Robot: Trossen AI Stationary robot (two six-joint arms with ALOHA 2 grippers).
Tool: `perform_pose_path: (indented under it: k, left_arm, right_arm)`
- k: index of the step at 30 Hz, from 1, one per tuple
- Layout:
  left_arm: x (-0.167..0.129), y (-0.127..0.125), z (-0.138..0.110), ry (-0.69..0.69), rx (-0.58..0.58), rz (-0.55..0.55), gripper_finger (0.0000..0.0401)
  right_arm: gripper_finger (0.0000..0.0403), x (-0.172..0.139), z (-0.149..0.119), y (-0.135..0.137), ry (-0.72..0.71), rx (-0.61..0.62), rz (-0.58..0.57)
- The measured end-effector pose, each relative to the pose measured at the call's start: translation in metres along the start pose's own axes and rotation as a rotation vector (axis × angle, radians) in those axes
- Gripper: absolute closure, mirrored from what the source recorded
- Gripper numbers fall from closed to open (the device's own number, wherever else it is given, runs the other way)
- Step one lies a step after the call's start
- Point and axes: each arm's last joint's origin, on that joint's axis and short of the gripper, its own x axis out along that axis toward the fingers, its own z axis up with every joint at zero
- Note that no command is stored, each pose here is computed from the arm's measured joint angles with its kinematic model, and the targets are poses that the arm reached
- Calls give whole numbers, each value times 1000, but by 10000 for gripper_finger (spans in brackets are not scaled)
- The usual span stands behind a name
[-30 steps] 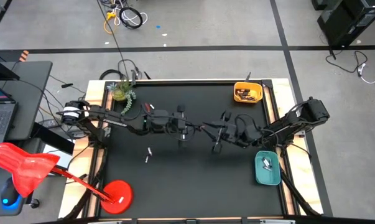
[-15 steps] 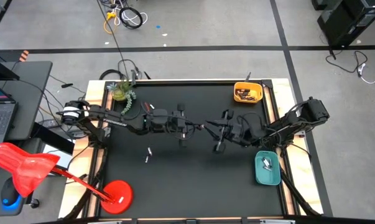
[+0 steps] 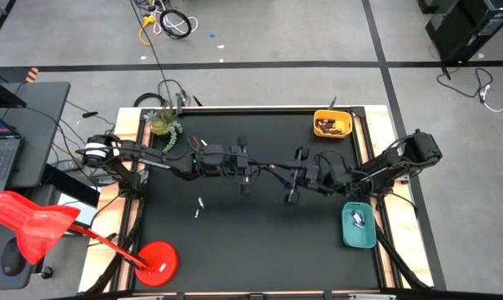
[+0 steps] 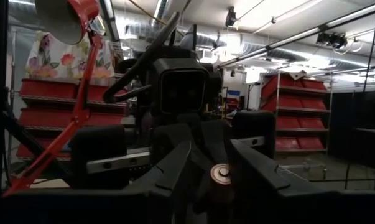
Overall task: Sort batteries
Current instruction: Put the black battery into the yellow bin
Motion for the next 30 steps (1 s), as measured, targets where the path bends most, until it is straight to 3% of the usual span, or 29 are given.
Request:
perform_pose_path:
  k: [22,25,28,30]
  left_arm:
    - [0,0,3,-34,1,-4,401]
    - [0,0,3,-37,1,-4,401]
    - [0,0,2,-30,-2,-1,401]
    - [0,0,2,-25,-2,3,401]
  right_arm:
    - [283,15,-2,-10,43,-23,-29]
    - [295,19,1,-9,44,-25,-30]
    - [343,20,0,-8,57,-32,-28]
    - [353,21,0,-9,65,-36,-29]
